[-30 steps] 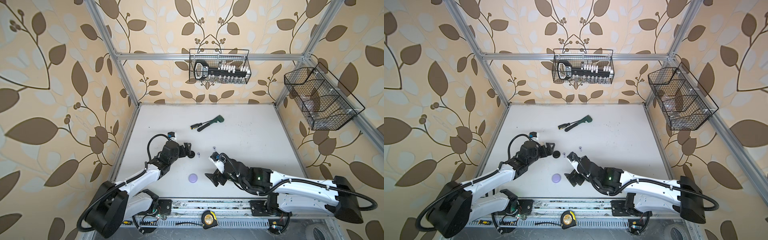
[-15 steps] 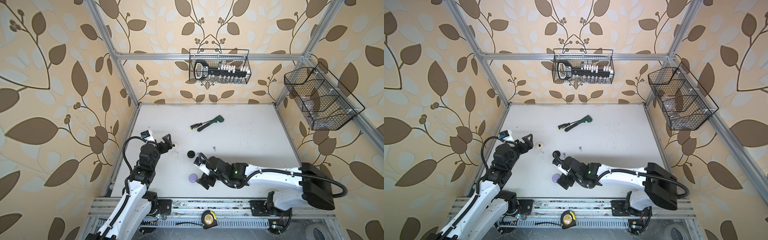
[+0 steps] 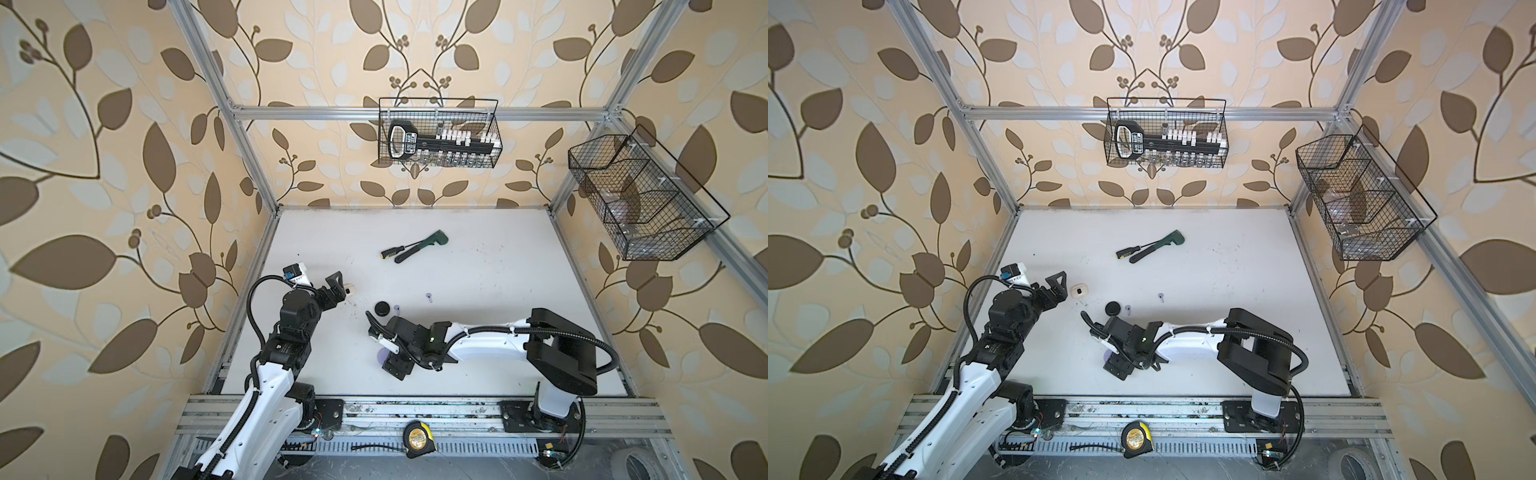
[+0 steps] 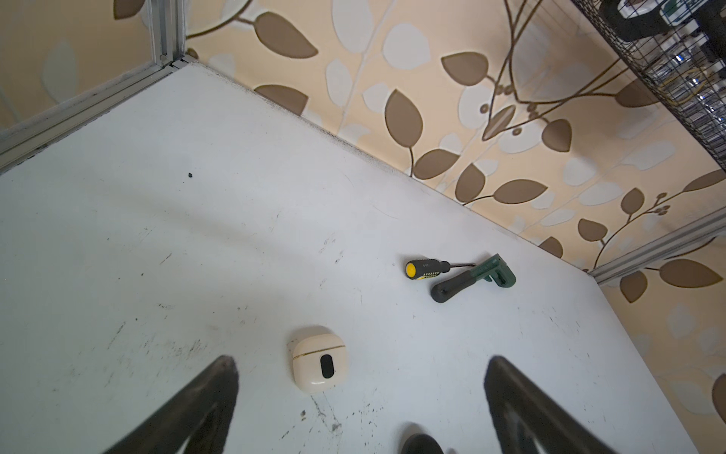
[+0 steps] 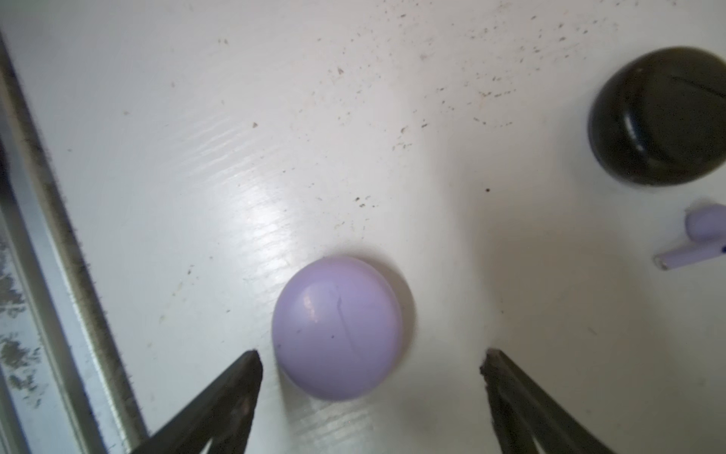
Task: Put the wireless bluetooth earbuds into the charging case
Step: 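Lower the right gripper and close it on the lilac case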
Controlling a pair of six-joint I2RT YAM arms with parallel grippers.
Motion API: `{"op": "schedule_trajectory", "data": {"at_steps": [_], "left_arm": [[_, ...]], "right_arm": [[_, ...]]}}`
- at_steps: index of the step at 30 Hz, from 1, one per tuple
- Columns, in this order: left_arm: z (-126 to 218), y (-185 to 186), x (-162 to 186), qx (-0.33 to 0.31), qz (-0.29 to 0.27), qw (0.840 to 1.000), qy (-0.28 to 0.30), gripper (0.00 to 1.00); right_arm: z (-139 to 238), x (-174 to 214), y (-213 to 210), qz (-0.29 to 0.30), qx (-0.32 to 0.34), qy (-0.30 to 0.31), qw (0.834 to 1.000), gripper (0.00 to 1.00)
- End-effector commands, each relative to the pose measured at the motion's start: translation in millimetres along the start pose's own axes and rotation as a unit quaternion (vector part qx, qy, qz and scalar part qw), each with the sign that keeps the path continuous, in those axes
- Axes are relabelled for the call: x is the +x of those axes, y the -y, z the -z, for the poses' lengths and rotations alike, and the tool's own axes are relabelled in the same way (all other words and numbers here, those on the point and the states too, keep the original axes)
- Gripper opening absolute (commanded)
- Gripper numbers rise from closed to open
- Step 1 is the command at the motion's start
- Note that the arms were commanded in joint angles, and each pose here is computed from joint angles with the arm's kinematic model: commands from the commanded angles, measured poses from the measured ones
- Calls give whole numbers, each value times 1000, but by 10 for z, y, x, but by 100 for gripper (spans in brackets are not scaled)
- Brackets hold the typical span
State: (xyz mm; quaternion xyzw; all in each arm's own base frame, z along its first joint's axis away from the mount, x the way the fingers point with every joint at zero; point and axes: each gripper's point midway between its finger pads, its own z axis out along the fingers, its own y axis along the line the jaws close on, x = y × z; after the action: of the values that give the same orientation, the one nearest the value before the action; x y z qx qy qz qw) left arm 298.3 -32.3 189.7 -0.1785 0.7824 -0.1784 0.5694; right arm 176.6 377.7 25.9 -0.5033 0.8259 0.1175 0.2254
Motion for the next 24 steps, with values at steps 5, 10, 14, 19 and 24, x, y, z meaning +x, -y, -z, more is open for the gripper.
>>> {"op": "schedule_trajectory", "data": {"at_steps": [5,10,14,19,24], "left_arm": [[48,-21,-71,-1,-9,1000,20,99],[64,-13,-86,1,-9,1000,24,99],[69,-9,-89,2,-9,1000,25,99],[76,-11,-89,2,-9,1000,26,99],[80,-6,-84,5,-9,1000,26,99]], "right_arm": [[-138,61,124,3,32,-30,999,84],[-185,79,186,-14,34,-34,999,81],[-230,102,222,-27,29,-39,998,79],[-260,127,239,-36,23,-42,998,75],[-296,149,246,-41,22,-50,998,69]]}}
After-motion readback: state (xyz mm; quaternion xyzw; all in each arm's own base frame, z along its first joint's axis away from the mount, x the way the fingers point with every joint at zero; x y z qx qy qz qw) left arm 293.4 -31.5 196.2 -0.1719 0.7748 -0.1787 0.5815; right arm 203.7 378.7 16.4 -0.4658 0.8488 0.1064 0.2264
